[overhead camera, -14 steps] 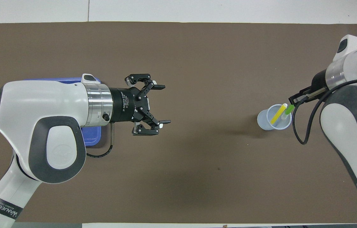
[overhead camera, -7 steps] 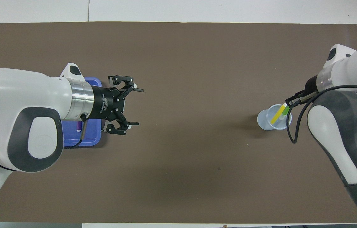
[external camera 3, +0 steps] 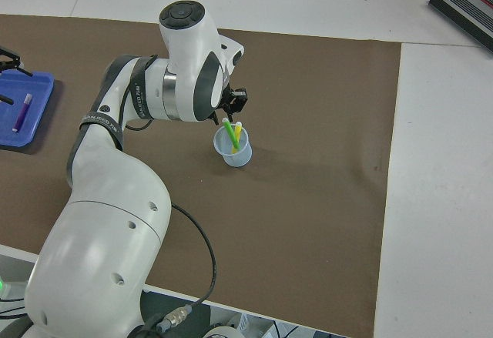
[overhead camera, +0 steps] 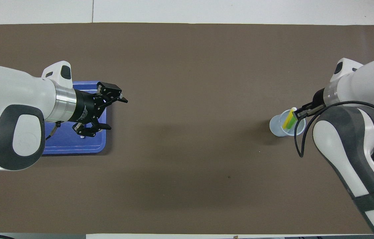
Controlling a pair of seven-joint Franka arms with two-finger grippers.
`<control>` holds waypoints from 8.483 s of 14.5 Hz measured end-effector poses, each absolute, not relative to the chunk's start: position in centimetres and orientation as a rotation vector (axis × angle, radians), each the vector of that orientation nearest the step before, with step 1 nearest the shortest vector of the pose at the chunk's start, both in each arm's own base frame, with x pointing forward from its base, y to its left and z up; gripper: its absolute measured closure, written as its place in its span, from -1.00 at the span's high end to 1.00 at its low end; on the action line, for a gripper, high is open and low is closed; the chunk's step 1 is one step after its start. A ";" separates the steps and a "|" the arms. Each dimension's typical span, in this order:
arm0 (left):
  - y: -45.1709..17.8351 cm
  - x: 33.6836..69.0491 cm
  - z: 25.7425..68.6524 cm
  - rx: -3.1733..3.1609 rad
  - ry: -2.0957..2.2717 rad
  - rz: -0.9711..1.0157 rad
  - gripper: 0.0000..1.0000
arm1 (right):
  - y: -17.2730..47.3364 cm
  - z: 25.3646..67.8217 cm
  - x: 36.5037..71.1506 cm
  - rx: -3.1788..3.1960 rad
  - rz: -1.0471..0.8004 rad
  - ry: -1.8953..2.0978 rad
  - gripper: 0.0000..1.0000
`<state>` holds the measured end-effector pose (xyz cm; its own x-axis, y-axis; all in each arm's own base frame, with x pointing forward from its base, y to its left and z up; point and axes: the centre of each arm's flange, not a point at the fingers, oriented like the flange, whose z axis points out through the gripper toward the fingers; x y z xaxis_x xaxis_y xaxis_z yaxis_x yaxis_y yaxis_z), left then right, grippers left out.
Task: Transfer and insert pens with both arms
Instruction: 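Insert the green pen into the white cup while the left gripper returns, then grasp the purple pen with the left gripper while the right gripper withdraws, then carry the purple pen toward the right gripper while the right gripper approaches, then close the right gripper on the purple pen and open the left gripper, then insert the purple pen into the white cup with the right gripper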
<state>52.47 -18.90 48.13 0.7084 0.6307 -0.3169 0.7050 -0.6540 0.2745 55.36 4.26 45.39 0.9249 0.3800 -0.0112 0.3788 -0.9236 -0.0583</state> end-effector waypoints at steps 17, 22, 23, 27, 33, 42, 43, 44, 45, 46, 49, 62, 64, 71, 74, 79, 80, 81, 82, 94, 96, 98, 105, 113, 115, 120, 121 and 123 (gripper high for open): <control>-8.0 55.7 40.6 3.024 0.073 -0.176 1.00 | 9.9 49.1 55.5 -2.597 0.040 0.065 0.28; -7.5 57.2 37.8 3.109 -0.062 -0.110 0.99 | 11.7 49.4 55.4 -2.513 0.069 0.135 0.33; -7.4 57.5 36.9 3.115 -0.064 -0.102 0.97 | 11.8 49.6 55.4 -2.480 0.071 0.153 0.35; -7.2 57.8 33.6 3.124 -0.071 -0.100 0.89 | 12.0 50.3 55.9 -2.360 0.053 0.238 0.52; -7.0 58.1 30.9 3.129 -0.064 -0.063 0.71 | 14.4 50.6 55.6 -2.345 0.066 0.277 0.51; -7.0 58.2 30.4 3.130 -0.064 -0.053 -0.02 | 17.1 51.3 55.4 -2.277 0.104 0.400 0.50; -7.0 58.2 30.4 3.130 -0.064 -0.054 -0.03 | 17.5 51.3 55.3 -2.275 0.112 0.400 0.50; -7.0 58.2 30.3 3.130 -0.063 -0.057 -0.15 | 17.9 51.3 55.2 -2.275 0.118 0.399 0.50; -7.0 58.2 30.3 3.130 -0.065 -0.056 -0.37 | 18.1 51.3 55.1 -2.275 0.122 0.399 0.50; -7.1 58.2 30.3 3.130 -0.065 -0.054 -0.67 | 18.2 51.3 55.1 -2.275 0.123 0.398 0.50; -7.0 58.2 30.3 3.130 -0.063 -0.053 -0.67 | 18.3 51.3 55.1 -2.275 0.123 0.398 0.50; -10.9 60.1 49.8 2.748 0.814 -0.464 -0.67 | 20.5 52.0 54.8 -2.245 0.103 0.481 0.67; -14.2 59.4 51.4 2.619 1.087 -0.522 -0.67 | 20.6 52.7 54.8 -2.203 0.108 0.518 0.71; -24.4 57.4 53.7 2.118 1.743 -0.660 -0.67 | 25.0 54.8 53.4 -2.129 0.056 0.581 0.95; -27.4 55.8 54.0 1.955 1.873 -0.683 -0.67 | 28.5 55.0 51.8 -2.136 0.048 0.536 1.00; -28.3 53.5 53.9 1.804 2.013 -0.733 -0.67 | 28.7 54.5 51.6 -2.163 0.031 0.526 0.72; -28.4 53.1 53.7 1.786 2.027 -0.739 -0.67 | 28.6 54.5 51.7 -2.169 0.018 0.525 0.56; -28.6 52.8 53.6 1.765 2.032 -0.751 -0.67 | 28.5 54.5 51.9 -2.172 -0.002 0.528 0.56; -28.5 52.5 53.5 1.745 2.034 -0.761 -0.67 | 28.3 54.4 52.0 -2.173 -0.024 0.533 0.42; -29.3 50.5 53.9 1.807 1.954 -0.755 -0.67 | 28.9 54.0 52.3 -2.174 -0.069 0.541 0.02; -29.1 50.5 53.9 1.812 1.946 -0.752 -0.67 | 29.5 54.0 51.9 -2.180 -0.063 0.528 0.01; -29.1 50.4 54.0 1.812 1.944 -0.753 -0.67 | 29.5 54.0 51.9 -2.180 -0.063 0.527 0.01; -29.1 50.4 54.0 1.808 1.941 -0.760 -0.67 | 29.6 53.7 51.7 -2.226 -0.052 0.489 -0.12; -28.9 50.5 54.1 1.797 1.941 -0.762 -0.67 | 29.5 53.6 51.8 -2.235 -0.054 0.483 -0.65; -28.9 50.5 54.2 1.812 1.920 -0.755 -0.59 | 29.5 53.7 51.8 -2.234 -0.055 0.482 -0.65; -28.9 50.4 54.6 1.824 1.885 -0.739 0.57 | 28.5 53.6 52.0 -2.385 -0.085 0.340 -0.65; -28.8 50.4 54.8 1.824 1.880 -0.735 0.79 | 27.2 54.1 52.4 -2.477 -0.083 0.261 -0.65; -28.7 50.5 55.0 1.818 1.875 -0.725 1.00 | 22.8 55.9 53.5 -2.644 -0.054 0.064 -0.65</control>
<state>50.50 -28.71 54.98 -0.0498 0.7738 -0.6314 0.9973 0.0045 -0.0731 53.54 22.76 55.94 0.9981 -0.0553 0.0271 -0.0357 -0.8782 -0.4770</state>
